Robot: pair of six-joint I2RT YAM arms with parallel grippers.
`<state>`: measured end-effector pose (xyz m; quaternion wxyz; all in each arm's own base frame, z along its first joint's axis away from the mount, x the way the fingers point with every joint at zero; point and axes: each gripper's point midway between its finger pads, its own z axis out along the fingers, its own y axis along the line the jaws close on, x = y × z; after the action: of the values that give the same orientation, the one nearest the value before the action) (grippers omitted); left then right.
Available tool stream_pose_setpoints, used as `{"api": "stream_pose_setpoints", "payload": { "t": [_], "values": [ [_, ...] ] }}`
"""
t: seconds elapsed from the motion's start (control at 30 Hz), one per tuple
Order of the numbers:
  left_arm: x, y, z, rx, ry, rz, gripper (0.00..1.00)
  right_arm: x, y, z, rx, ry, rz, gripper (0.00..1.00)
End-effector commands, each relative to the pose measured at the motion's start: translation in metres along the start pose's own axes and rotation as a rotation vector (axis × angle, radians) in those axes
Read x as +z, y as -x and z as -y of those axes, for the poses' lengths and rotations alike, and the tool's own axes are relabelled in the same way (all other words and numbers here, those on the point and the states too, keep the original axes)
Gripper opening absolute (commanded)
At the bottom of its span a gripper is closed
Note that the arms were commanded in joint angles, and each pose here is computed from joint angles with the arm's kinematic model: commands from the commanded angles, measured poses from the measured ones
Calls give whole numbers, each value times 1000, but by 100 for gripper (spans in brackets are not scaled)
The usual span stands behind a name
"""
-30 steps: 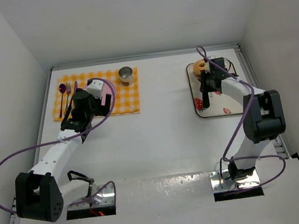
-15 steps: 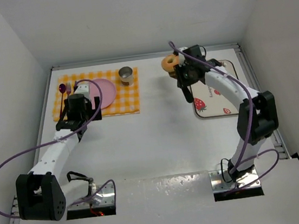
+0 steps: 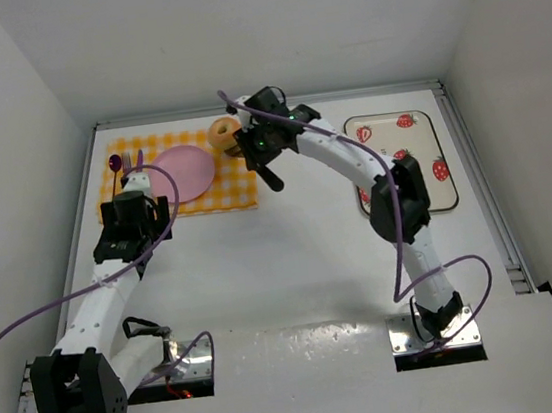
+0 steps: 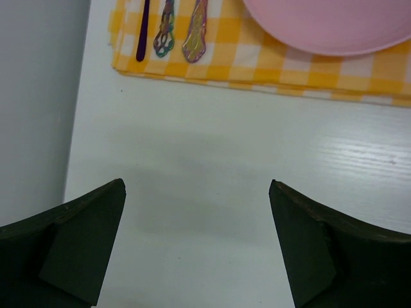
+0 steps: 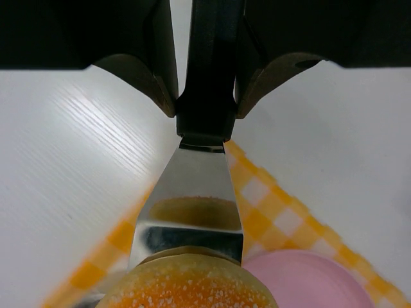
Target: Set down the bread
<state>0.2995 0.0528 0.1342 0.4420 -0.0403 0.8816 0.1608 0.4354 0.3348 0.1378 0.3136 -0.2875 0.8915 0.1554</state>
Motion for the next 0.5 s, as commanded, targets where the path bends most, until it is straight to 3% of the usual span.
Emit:
{"api": "stream_pose_setpoints", "payload": {
  "t": [0.0,0.2,0.47],
  "values": [
    [-4,-6,-17,67,71,14,100,3,42,-47,-22,79,107,0],
    [0,-13,-19,118,80,24,100,49,48,-84,31,112,148,0],
    [0,-8,-8,131,35,57,100,98,46,-86,21,42,173,0]
  ]
}}
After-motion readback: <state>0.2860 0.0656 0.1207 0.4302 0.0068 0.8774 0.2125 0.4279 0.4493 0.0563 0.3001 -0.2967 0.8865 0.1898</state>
